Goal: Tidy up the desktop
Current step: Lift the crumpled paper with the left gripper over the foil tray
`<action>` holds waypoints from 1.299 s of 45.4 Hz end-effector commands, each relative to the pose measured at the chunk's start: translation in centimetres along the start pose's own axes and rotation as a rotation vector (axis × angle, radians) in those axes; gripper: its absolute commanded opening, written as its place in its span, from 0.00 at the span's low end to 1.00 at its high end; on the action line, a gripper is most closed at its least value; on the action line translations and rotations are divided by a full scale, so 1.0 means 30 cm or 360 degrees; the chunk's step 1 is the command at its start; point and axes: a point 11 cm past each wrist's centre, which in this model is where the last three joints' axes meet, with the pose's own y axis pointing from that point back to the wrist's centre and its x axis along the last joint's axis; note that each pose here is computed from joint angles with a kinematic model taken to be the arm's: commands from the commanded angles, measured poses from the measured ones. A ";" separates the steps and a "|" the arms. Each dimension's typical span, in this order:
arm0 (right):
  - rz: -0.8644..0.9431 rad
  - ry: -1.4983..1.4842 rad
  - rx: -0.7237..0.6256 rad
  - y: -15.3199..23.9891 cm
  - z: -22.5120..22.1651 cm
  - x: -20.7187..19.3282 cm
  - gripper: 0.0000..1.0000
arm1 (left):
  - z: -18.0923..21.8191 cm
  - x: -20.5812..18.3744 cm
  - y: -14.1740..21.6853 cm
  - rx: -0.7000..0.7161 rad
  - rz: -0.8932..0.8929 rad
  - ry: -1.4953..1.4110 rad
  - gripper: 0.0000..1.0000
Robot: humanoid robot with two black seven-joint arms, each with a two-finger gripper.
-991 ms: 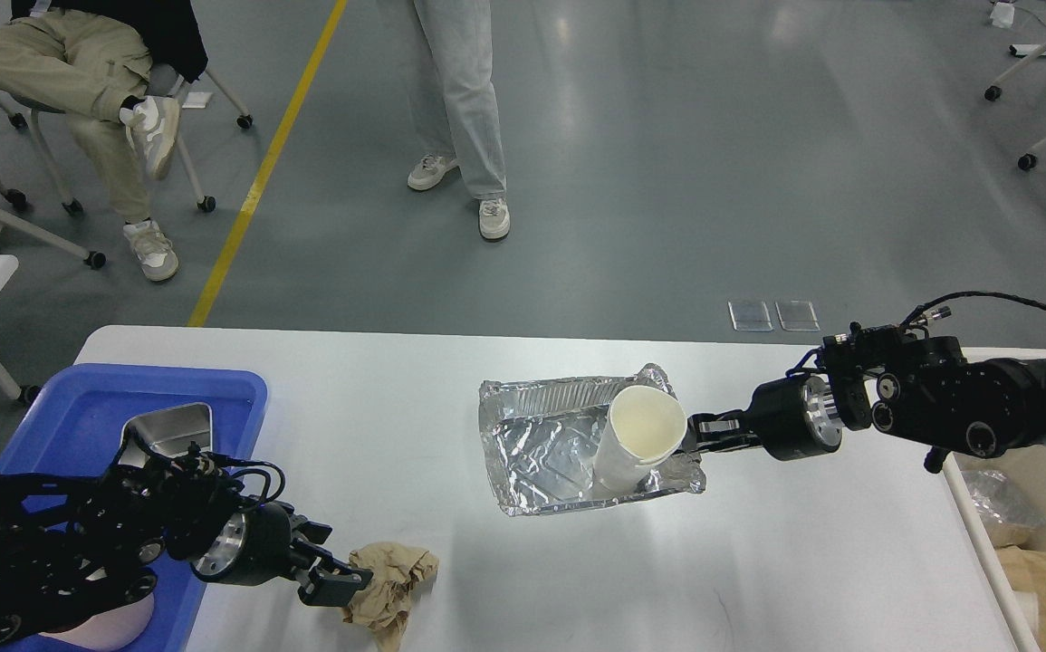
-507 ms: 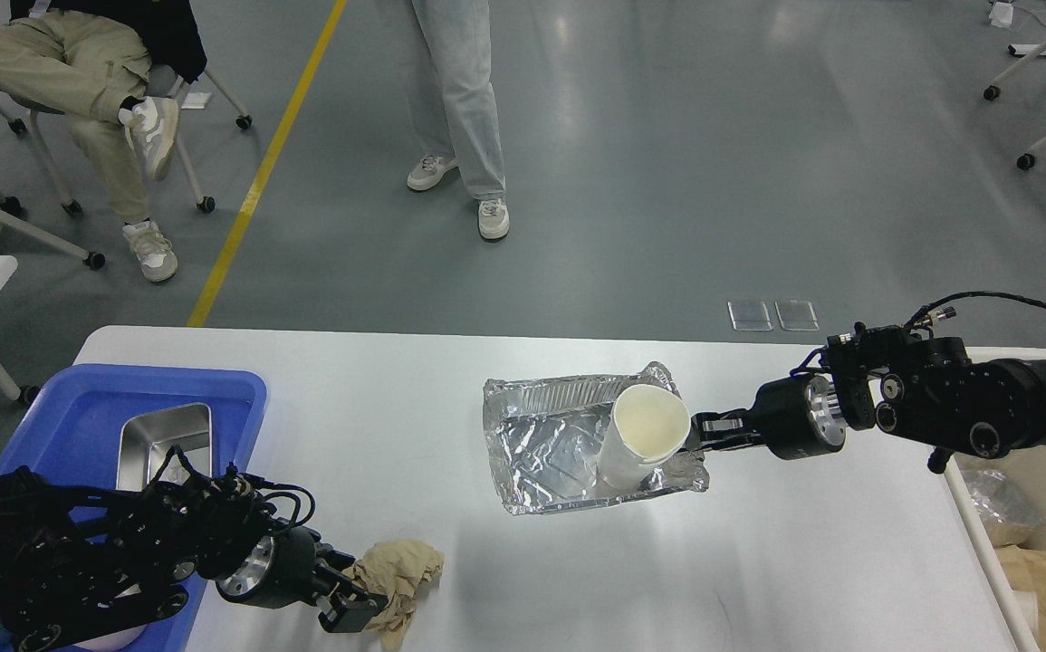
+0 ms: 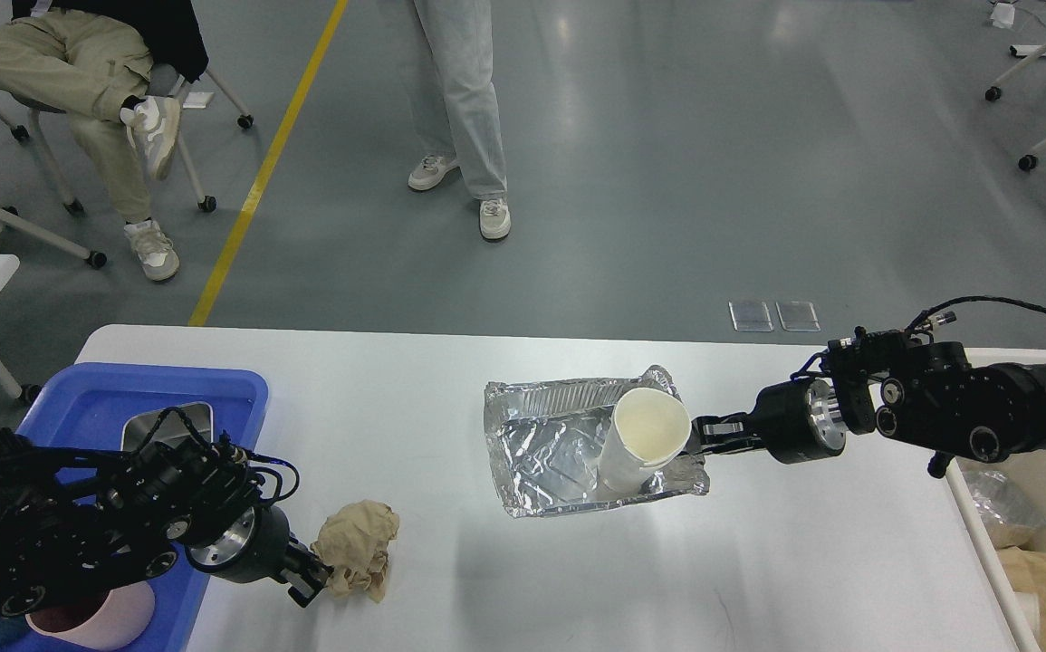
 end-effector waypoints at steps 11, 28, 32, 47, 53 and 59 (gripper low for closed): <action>0.0002 0.0004 -0.0001 0.004 -0.003 0.005 0.00 | -0.048 0.067 0.202 0.0016 0.0095 0.0020 0.00; 0.0000 0.0036 0.0010 -0.002 -0.030 0.025 0.00 | -0.122 0.159 0.649 0.0041 0.0325 0.0116 0.00; 0.0001 0.0045 0.0013 -0.002 -0.037 0.031 0.00 | -0.088 0.245 0.741 -0.0012 0.0406 0.0117 0.00; -0.0061 0.0096 0.0015 -0.035 -0.074 0.030 0.00 | 0.101 0.487 0.877 -0.0140 0.0463 -0.0125 0.00; -0.0058 0.0088 0.0014 -0.035 -0.073 0.030 0.00 | 0.149 0.525 0.861 -0.0141 0.0415 -0.0210 0.00; -0.0056 0.0089 0.0012 -0.035 -0.072 0.031 0.00 | 0.193 0.553 0.815 -0.0151 0.0357 -0.0279 0.00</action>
